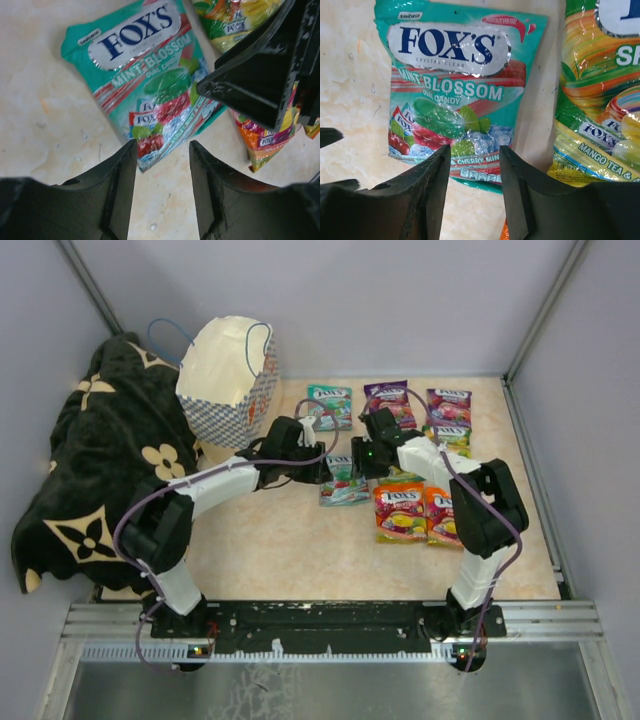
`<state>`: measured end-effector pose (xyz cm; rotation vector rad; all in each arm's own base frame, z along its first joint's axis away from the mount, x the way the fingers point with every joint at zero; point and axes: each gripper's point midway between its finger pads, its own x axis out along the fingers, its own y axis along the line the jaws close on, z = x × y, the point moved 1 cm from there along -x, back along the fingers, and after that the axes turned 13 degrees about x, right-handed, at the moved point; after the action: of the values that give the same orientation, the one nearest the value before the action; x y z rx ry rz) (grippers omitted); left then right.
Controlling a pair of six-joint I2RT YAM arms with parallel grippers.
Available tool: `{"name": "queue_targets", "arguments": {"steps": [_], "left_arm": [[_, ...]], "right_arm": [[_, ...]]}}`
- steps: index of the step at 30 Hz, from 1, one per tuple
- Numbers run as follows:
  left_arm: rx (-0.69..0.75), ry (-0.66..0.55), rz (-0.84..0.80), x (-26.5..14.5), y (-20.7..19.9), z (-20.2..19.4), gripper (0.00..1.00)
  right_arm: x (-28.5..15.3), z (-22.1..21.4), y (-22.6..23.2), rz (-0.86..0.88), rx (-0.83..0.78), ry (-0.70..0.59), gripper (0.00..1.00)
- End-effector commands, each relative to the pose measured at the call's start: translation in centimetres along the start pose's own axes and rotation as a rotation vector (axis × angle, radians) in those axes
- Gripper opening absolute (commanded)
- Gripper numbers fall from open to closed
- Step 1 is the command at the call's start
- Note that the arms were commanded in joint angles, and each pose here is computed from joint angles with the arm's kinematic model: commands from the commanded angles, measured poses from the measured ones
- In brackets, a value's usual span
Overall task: Take the snacks out of the paper bag
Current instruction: Adjust the snack at the center of the board.
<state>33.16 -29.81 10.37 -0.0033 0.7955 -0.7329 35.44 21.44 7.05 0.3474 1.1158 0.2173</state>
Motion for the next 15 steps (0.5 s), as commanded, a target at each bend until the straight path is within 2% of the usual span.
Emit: {"name": "queue_targets", "arguments": {"steps": [1, 15], "left_arm": [[0.013, -0.087, -0.05, 1.7, -1.4, 2.9, 0.53], [0.011, 0.015, 0.077, 4.9, 1.7, -1.0, 0.55]], "right_arm": [[0.6, 1.6, 0.7, 0.029, -0.031, -0.07, 0.44], [2.7, -0.6, 0.7, 0.093, -0.015, -0.009, 0.38]]}}
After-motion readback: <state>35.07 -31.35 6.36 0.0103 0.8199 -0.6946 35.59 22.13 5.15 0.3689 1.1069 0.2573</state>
